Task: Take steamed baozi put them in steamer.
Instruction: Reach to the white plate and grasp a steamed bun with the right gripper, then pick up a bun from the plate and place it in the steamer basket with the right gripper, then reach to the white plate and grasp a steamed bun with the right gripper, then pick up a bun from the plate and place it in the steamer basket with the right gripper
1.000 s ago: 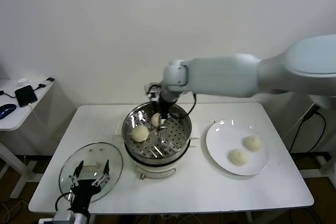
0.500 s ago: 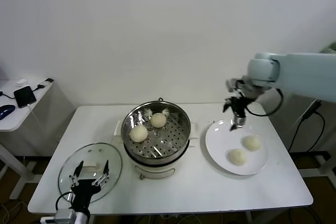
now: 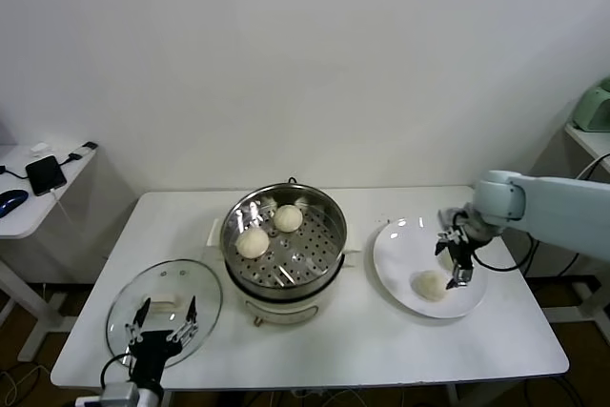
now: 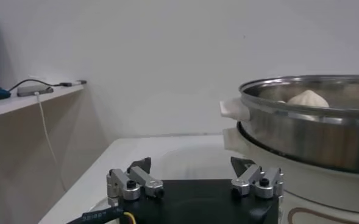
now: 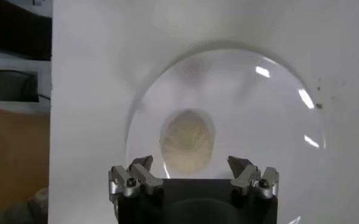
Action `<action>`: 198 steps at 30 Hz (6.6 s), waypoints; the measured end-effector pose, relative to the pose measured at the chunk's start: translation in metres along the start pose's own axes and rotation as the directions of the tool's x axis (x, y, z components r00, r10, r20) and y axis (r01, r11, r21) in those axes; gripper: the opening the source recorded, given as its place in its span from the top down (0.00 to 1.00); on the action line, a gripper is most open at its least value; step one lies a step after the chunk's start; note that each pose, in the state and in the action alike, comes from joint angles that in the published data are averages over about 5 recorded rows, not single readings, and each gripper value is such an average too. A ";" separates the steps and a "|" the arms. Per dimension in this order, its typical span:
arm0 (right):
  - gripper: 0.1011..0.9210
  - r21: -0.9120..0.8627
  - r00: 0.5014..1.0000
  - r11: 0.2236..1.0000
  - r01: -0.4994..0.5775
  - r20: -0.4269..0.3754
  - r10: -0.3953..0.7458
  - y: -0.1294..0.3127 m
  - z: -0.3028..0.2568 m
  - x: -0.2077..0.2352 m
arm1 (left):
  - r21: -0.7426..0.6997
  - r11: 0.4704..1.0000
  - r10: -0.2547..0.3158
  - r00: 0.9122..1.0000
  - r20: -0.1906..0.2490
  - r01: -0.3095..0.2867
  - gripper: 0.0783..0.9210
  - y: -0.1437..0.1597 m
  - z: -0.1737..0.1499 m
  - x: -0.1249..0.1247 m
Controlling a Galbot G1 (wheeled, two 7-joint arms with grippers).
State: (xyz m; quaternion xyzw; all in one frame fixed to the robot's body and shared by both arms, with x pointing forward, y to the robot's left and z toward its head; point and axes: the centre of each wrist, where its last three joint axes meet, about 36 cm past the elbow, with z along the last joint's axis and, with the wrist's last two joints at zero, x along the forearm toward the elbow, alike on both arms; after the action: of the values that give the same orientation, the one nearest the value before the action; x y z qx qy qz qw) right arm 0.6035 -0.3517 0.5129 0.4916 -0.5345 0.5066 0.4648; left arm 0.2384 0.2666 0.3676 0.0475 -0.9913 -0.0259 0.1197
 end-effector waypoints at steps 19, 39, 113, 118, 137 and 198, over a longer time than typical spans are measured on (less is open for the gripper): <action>0.12 -0.061 0.999 0.998 -0.034 -0.034 0.032 0.009 -0.009 -0.056 | -0.001 1.000 0.000 1.000 0.002 0.000 0.12 0.000 -0.001 0.002; 0.27 -0.005 0.998 0.998 -0.062 -0.027 0.062 -0.013 -0.022 -0.016 | 0.000 1.000 0.008 1.000 0.006 -0.008 0.12 -0.004 -0.004 0.004; 0.12 0.948 0.987 0.286 -0.142 0.156 -0.027 -0.054 -0.320 0.141 | -0.014 1.000 0.016 1.000 0.011 -0.016 0.12 -0.004 -0.005 0.011; 0.12 0.835 0.985 0.526 -0.159 0.167 0.033 -0.077 -0.245 0.168 | -0.009 1.000 0.017 1.000 0.016 -0.016 0.12 -0.003 -0.008 0.009; 0.12 0.165 0.996 0.983 -0.076 0.052 0.068 -0.068 0.041 0.071 | 0.010 1.000 0.006 1.000 -0.023 -0.005 0.12 0.000 0.001 0.007; 0.31 0.021 0.971 0.986 -0.168 0.174 0.162 -0.100 -0.064 0.130 | 0.013 1.000 0.023 0.999 -0.026 -0.023 0.12 -0.006 0.000 0.005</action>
State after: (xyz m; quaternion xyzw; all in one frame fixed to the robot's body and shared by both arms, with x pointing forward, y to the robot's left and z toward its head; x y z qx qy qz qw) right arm 0.6915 -0.2954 0.6544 0.4954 -0.6023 0.5088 0.3645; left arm 0.2337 0.2603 0.3687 0.0372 -0.9903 -0.0175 0.1328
